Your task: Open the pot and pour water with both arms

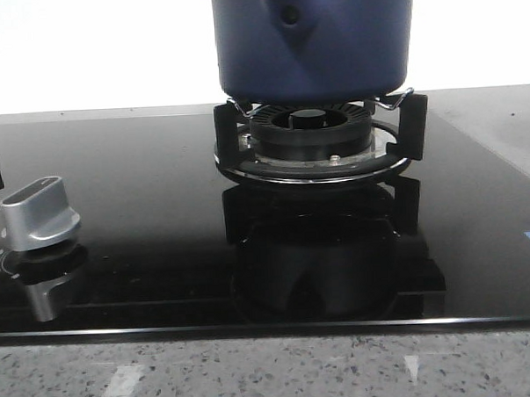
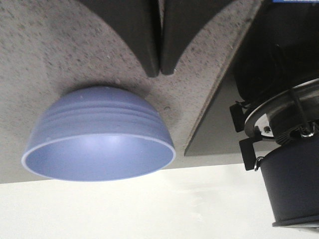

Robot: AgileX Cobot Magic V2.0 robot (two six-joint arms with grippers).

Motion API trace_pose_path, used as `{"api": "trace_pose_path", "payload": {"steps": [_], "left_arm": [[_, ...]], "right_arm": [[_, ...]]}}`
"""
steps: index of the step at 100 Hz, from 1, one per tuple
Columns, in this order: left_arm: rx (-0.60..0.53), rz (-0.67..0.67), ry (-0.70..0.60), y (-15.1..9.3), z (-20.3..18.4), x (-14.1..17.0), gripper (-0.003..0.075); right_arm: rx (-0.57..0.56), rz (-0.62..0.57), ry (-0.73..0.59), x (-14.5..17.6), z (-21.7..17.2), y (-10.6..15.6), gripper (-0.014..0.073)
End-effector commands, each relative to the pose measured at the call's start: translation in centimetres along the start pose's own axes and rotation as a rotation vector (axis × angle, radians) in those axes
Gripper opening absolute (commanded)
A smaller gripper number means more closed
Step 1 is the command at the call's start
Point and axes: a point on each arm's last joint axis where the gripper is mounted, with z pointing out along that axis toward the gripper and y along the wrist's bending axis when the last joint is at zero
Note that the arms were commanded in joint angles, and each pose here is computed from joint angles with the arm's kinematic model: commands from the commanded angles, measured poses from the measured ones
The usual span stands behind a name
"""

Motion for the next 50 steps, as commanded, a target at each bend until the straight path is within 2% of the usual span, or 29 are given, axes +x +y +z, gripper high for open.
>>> {"api": "trace_pose_path", "payload": {"steps": [1, 50], "left_arm": [[0.004, -0.01, -0.069, 0.06, -0.09, 0.27, -0.002], [0.004, -0.01, -0.069, 0.06, -0.09, 0.27, -0.002]], "right_arm": [[0.009, -0.014, -0.024, 0.52, -0.02, -0.1, -0.0046], [0.012, -0.032, -0.011, 0.59, -0.04, -0.13, -0.0046]]}}
